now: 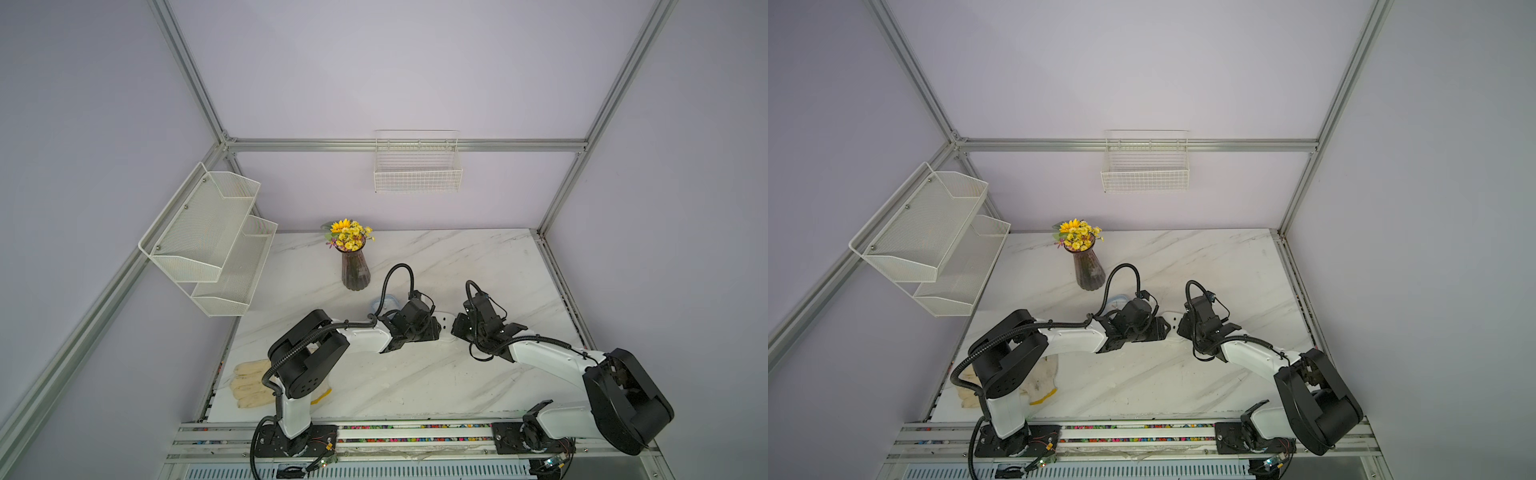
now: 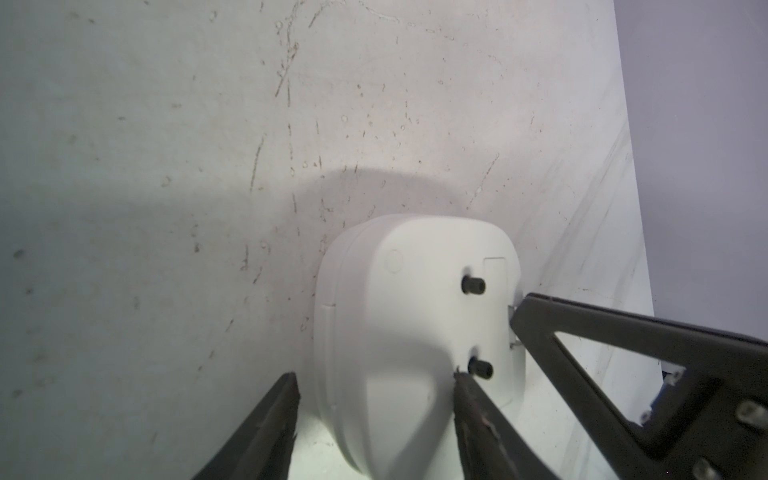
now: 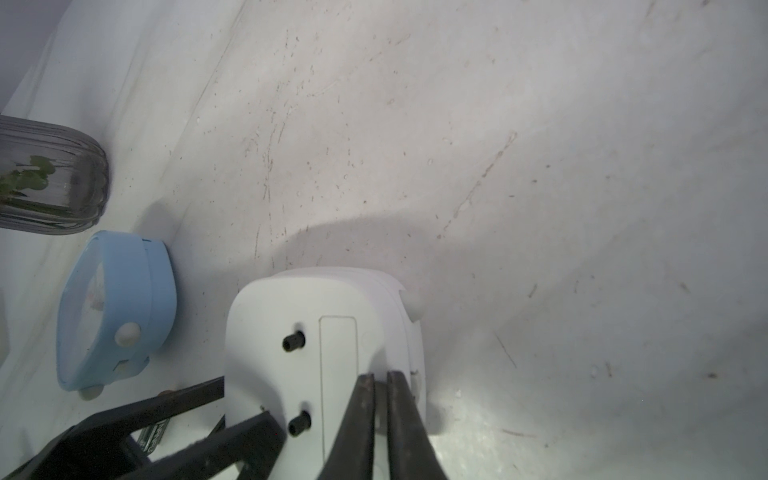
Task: Insert the battery into the alarm
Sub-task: Install the cover on the alarm.
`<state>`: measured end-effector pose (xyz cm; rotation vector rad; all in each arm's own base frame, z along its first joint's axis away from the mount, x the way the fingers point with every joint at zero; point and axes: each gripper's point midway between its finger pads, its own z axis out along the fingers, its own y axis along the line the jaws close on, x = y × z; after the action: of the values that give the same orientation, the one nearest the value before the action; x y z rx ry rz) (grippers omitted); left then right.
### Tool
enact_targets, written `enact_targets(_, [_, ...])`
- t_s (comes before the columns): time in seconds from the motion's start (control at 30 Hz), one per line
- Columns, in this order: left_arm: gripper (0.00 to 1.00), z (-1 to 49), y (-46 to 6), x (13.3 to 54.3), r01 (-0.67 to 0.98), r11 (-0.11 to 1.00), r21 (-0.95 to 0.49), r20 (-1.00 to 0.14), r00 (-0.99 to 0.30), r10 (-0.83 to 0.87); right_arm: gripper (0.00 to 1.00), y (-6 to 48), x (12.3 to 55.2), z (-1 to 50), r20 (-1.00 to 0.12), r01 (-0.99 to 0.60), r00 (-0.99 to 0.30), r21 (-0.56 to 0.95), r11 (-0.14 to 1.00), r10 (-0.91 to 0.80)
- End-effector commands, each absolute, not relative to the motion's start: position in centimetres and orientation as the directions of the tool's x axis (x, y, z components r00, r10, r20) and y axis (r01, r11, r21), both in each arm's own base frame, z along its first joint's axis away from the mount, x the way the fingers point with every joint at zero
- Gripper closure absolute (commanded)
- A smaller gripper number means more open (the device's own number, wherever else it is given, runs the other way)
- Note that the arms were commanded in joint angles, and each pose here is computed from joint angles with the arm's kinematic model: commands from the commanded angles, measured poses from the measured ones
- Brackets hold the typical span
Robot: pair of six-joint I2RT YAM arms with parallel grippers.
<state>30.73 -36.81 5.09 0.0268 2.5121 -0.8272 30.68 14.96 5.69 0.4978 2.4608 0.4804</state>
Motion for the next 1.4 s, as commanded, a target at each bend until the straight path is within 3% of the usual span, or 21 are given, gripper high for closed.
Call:
enact_targets(0.0, [0.41,3.7,-35.5,30.4,0.151,0.862,-0.484,-0.455,-0.885,-0.101,0.89,11.7,26.9,0.9,-0.375,0.354,-0.818,0.267,0.896,0.435])
enact_targets(0.37, [0.41,4.4,-35.9,30.4,0.153,0.851,-0.503,-0.449,-0.887,-0.107,0.89,12.5,27.5,1.9,-0.376,0.329,-0.819,0.312,0.891,0.434])
enact_targets(0.5, [0.39,6.2,-37.3,30.4,0.179,0.805,-0.565,-0.448,-0.886,-0.118,0.80,13.9,29.1,4.9,-0.407,0.284,-0.802,0.384,0.878,0.438])
enact_targets(0.63, [0.38,7.7,-38.1,30.6,0.196,0.777,-0.598,-0.456,-0.880,-0.129,0.63,14.6,30.4,8.3,-0.454,0.241,-0.773,0.436,0.867,0.443])
enact_targets(0.9, [0.33,10.6,-37.8,31.0,0.208,0.754,-0.624,-0.497,-0.849,-0.177,0.44,15.5,30.2,9.8,-0.474,0.171,-0.769,0.495,0.852,0.429])
enact_targets(1.37, [0.25,10.4,-35.5,31.0,0.130,0.750,-0.649,-0.496,-0.820,-0.287,0.36,16.7,30.4,6.7,-0.430,0.164,-0.814,0.474,0.865,0.390])
